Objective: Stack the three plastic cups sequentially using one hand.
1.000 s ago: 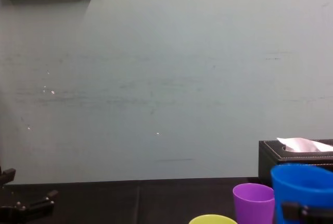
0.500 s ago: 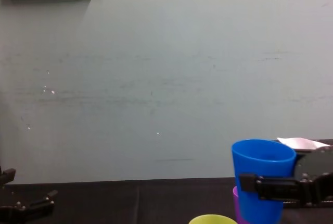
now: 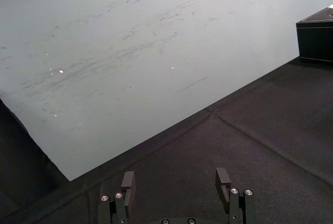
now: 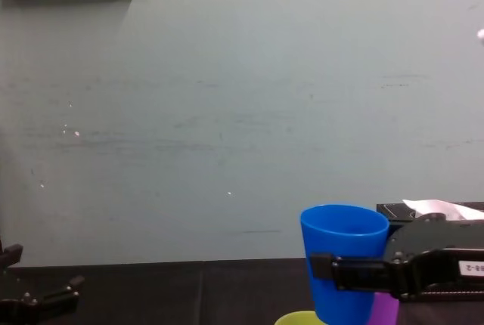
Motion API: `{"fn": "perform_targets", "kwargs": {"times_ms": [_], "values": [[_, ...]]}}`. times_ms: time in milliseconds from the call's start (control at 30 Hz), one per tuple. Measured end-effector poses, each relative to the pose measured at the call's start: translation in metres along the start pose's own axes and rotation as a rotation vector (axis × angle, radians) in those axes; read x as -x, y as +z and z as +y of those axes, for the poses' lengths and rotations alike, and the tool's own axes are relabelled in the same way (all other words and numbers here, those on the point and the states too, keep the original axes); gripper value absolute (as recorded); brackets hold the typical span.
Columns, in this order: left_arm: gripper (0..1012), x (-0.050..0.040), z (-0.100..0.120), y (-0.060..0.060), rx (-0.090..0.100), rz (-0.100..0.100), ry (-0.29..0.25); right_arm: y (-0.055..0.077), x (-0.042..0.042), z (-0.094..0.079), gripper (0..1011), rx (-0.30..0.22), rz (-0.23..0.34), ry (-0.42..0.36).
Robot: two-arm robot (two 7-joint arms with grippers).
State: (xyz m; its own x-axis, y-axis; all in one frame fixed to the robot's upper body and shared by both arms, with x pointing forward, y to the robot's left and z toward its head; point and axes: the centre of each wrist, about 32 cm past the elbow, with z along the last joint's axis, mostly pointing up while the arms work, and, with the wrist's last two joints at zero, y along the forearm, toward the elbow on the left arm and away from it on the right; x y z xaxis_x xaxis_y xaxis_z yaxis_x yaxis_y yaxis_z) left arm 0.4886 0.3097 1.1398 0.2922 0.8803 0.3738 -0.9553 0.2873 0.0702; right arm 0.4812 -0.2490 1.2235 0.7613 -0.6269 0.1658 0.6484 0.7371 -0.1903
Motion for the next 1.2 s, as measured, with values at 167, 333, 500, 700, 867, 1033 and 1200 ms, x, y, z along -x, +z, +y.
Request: {"fn": "perform_targets", "kwargs": {"times_ms": [167, 333, 500, 700, 867, 1033, 1200], "values": [[1010, 0.0, 0.0, 0.0, 0.0, 0.0, 0.0, 0.0, 0.0021, 0.005, 722, 0.004, 0.0, 0.006], [1010, 0.0, 0.0, 0.0, 0.0, 0.0, 0.0, -0.001, 0.004, 0.009, 722, 0.009, -0.002, 0.01], [1010, 0.0, 0.0, 0.0, 0.0, 0.0, 0.0, -0.002, 0.0049, 0.012, 722, 0.013, -0.004, 0.014], [1010, 0.0, 0.0, 0.0, 0.0, 0.0, 0.0, -0.003, 0.0056, 0.015, 722, 0.014, -0.006, 0.019], [1010, 0.0, 0.0, 0.0, 0.0, 0.0, 0.0, -0.003, 0.0065, 0.017, 722, 0.015, -0.007, 0.023], [1010, 0.0, 0.0, 0.0, 0.0, 0.0, 0.0, -0.003, 0.007, 0.019, 722, 0.015, -0.01, 0.024], [1010, 0.0, 0.0, 0.0, 0.0, 0.0, 0.0, -0.004, 0.0072, 0.021, 722, 0.017, -0.012, 0.026]]}}
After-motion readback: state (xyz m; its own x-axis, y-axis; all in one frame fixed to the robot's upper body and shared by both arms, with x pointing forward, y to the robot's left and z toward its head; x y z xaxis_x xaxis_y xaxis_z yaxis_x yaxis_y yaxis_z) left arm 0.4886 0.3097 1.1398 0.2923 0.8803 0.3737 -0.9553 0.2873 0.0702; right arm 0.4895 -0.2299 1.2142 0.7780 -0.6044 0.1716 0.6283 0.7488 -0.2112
